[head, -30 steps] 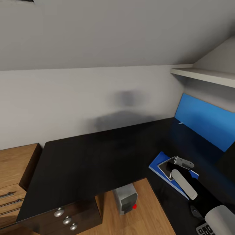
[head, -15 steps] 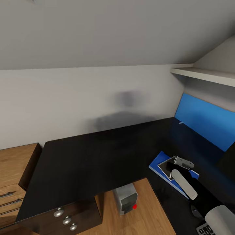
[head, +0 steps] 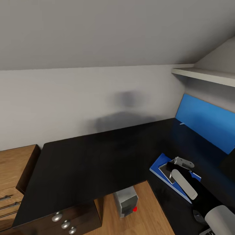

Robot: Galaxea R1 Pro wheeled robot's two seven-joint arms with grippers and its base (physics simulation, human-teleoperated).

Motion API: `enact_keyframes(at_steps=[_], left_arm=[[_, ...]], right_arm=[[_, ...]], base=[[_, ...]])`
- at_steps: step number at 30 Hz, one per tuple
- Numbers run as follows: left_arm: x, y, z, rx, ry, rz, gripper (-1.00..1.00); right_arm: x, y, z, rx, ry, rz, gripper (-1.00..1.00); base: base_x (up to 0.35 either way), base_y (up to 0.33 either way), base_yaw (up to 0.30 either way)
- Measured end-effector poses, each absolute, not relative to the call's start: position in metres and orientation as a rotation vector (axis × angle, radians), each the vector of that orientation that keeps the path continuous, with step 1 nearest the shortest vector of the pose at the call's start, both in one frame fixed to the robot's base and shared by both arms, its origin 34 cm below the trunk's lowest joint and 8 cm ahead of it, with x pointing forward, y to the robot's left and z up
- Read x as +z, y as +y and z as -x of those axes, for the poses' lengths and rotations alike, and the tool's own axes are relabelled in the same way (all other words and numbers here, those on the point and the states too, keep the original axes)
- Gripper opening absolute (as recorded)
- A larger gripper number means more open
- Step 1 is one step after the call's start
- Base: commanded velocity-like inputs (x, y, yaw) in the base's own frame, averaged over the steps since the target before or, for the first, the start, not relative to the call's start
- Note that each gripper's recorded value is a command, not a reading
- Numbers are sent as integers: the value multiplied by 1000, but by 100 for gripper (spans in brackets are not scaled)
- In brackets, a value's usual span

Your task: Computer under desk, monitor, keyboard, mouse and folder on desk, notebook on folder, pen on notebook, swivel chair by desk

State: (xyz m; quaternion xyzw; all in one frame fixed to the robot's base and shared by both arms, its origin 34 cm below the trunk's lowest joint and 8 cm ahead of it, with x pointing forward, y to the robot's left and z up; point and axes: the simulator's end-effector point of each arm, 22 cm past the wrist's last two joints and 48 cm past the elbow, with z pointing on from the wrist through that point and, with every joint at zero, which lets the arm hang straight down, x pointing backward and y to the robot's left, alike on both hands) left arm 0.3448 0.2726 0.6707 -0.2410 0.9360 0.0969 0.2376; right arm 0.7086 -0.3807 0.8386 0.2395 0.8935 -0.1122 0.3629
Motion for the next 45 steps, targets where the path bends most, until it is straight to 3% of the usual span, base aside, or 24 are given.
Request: enact_keyframes(at_steps=[45], left_arm=[[669, 273, -341, 271, 2573, 660, 100]], right_arm=[[841, -391, -709, -294, 2287, -652, -100]], base=[[26, 0, 0]])
